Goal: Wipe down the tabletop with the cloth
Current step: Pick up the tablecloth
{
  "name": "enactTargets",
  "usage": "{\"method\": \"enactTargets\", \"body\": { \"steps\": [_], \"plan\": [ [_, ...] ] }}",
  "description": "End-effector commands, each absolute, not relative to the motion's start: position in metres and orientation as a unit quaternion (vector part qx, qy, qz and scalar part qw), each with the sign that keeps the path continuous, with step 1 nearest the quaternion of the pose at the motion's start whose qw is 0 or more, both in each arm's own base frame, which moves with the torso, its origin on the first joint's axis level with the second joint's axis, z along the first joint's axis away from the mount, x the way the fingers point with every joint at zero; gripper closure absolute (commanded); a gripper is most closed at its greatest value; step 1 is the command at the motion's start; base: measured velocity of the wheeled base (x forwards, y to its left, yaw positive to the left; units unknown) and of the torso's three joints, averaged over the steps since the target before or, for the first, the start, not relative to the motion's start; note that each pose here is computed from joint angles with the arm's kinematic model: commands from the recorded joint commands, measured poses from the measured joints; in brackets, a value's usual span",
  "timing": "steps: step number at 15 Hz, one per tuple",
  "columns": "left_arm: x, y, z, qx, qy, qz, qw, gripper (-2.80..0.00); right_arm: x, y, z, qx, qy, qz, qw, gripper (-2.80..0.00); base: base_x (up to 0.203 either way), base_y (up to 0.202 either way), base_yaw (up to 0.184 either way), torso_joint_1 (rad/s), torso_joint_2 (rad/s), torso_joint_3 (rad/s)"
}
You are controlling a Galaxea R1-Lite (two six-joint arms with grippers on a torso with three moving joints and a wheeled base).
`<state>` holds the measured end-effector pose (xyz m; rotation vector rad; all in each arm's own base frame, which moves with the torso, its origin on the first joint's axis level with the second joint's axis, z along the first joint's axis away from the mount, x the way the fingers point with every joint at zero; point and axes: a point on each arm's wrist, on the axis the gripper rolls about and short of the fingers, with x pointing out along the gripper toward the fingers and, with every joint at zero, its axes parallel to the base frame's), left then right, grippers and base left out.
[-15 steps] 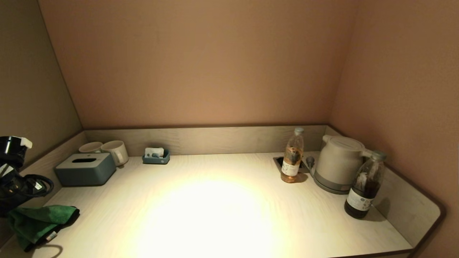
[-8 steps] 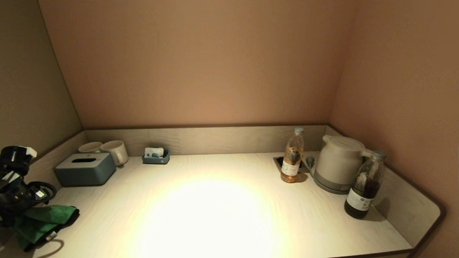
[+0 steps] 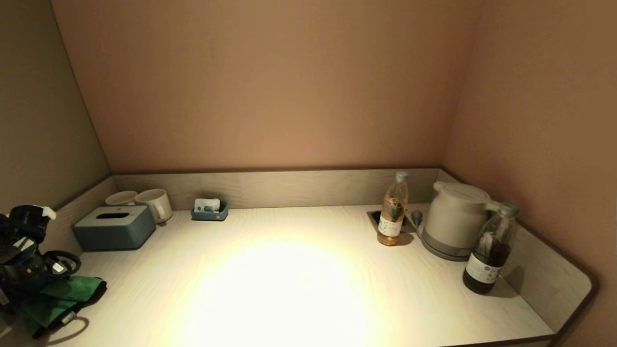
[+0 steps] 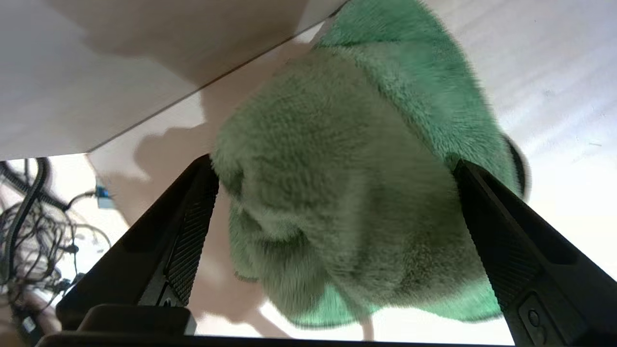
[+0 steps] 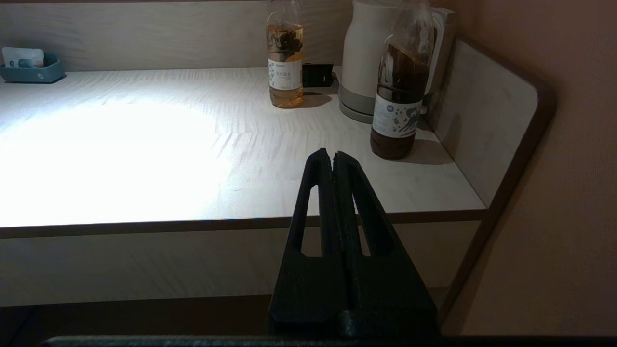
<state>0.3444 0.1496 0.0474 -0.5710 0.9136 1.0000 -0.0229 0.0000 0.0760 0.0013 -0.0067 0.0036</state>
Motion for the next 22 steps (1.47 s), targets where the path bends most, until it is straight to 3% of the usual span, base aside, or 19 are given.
{"method": "enactTargets", "body": {
  "steps": [1,6,7,16,22],
  "plan": [
    [0.348,0.151,0.032,-0.26,0.432,0.458,0.732,-2.8,-0.023,0.0,0.076,0.001,-0.003,0.002,1.0,0.0,0.0,0.0,0.0,0.0,0.0,0.0],
    [0.35,0.152,0.027,-0.258,0.435,0.459,0.73,-2.8,-0.023,0.0,0.076,0.001,-0.003,0.002,1.0,0.0,0.0,0.0,0.0,0.0,0.0,0.0],
    [0.351,0.152,0.027,-0.258,0.435,0.46,0.73,0.0,-0.023,0.0,0.076,0.001,-0.003,0.002,1.0,0.0,0.0,0.0,0.0,0.0,0.0,0.0],
    [0.349,0.15,0.039,-0.263,0.424,0.454,0.738,0.0,-0.023,0.0,0.076,0.001,-0.003,0.002,1.0,0.0,0.0,0.0,0.0,0.0,0.0,0.0],
    [0.346,0.13,0.074,-0.26,0.396,0.43,0.768,0.0,-0.023,0.0,0.076,0.001,-0.003,0.002,1.0,0.0,0.0,0.0,0.0,0.0,0.0,0.0]
  ]
}}
